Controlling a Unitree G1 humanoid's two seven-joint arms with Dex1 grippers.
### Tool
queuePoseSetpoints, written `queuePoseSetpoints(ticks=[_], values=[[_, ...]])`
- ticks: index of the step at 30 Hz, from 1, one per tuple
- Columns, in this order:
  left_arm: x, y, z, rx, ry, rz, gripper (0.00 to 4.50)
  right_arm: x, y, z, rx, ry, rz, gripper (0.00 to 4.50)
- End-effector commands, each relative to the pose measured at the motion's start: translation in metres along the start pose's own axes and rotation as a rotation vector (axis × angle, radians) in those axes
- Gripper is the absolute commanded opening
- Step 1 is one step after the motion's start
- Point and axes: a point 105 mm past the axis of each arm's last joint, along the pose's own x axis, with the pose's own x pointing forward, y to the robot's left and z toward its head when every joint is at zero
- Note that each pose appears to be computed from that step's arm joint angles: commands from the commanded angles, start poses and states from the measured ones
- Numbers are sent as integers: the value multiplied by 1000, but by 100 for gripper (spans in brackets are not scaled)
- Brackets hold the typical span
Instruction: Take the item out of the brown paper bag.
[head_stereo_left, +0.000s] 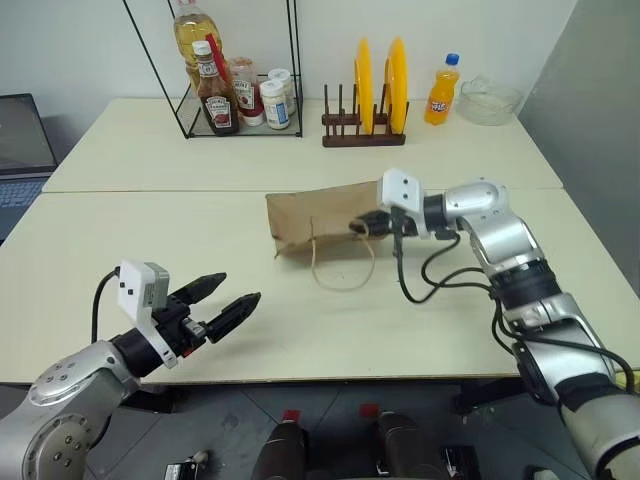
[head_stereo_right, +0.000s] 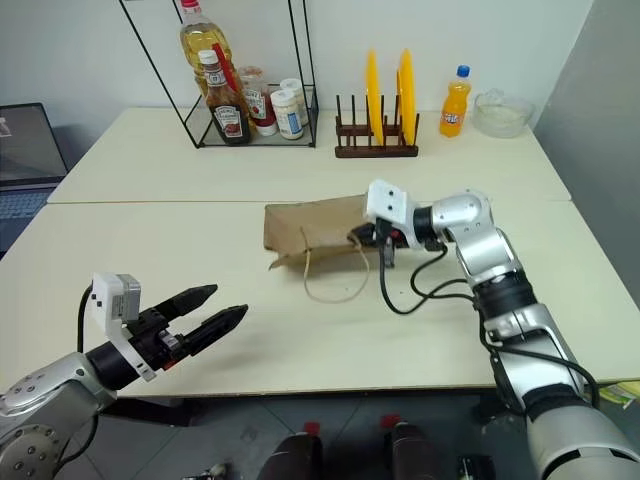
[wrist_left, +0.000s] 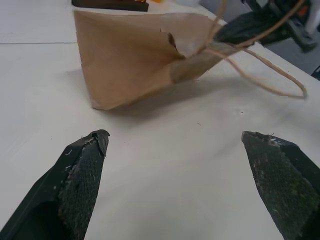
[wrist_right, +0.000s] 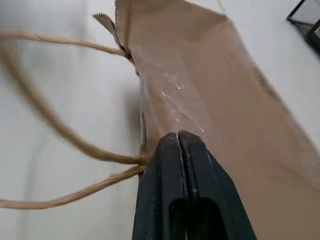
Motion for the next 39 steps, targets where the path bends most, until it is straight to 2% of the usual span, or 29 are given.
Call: queuePoseSetpoints(ticks=[1, 6, 9, 11, 14, 18, 23, 25, 30, 39], values=[[-3, -5, 8, 26, -3, -41, 450, -5, 16, 20, -27, -27, 59, 5], [-7, -3, 15, 75, 44, -70, 450, -10, 17, 21, 4, -34, 42, 5], [-9, 0, 27, 153, 77, -97, 450, -18, 8, 31, 35, -97, -15, 5], [-10, 0, 33, 253, 139, -139, 450, -27, 8, 36, 45, -136, -31, 5], [-4, -5, 39, 466, 247, -266, 450, -42, 28, 20, 49, -113, -5, 5], [12, -3, 28, 751, 376, -397, 450, -45, 54, 4, 96, -92, 12, 5], [50, -22, 34, 877, 273, -559, 450, -42, 75, -14, 150, -85, -49, 5], [60, -24, 25, 967, 291, -632, 450, -42, 84, -19, 148, -76, -62, 5], [81, -43, 5, 1044, 275, -837, 450, -44, 93, -31, 140, -56, -152, 5], [108, -58, -31, 1046, 253, -981, 450, -54, 95, -45, 121, 6, -265, 5]])
